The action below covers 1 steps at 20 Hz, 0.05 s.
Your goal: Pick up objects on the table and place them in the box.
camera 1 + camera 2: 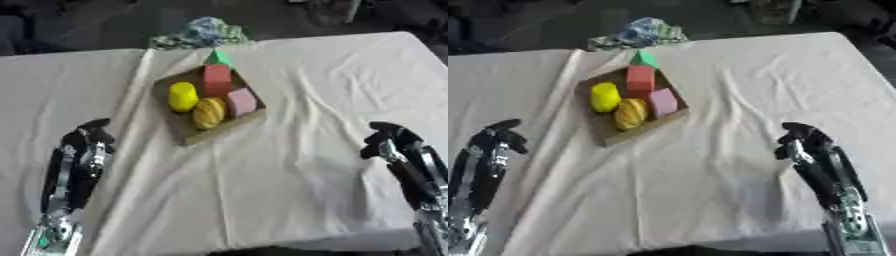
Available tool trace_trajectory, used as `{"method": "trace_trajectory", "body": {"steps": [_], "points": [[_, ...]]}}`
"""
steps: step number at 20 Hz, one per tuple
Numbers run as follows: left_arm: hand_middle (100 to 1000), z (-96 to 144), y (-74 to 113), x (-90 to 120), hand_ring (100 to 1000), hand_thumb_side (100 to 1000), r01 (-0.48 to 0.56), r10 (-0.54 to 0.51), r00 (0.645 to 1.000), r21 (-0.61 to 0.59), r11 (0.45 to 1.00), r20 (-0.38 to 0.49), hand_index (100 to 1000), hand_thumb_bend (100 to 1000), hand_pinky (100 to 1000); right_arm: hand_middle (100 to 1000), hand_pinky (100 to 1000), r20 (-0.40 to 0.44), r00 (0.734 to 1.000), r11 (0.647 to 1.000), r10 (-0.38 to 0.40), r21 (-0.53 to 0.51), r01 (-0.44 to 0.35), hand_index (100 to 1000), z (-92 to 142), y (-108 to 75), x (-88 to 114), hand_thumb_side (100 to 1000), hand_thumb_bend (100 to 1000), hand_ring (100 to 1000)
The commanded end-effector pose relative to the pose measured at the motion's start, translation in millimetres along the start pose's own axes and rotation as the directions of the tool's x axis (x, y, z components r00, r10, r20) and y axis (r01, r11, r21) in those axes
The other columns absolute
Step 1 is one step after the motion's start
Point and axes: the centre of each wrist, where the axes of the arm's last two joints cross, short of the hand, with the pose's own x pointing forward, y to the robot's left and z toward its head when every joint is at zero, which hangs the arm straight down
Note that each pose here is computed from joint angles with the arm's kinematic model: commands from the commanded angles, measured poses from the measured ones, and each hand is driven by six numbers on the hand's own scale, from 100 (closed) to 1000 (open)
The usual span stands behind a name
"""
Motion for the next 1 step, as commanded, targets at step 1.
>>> {"method": "trace_trajectory", "body": {"steps": [1], "points": [[494,-4.9,11.4,6.0,477,912,-0.031,0.031,0.999,-0.003,1.000,0.026,779,100,640,531,532,0.020,1.000,1.000,0.015,0.002,-0.015,750,-3.3,-2.4,5.2,509,100,521]]}}
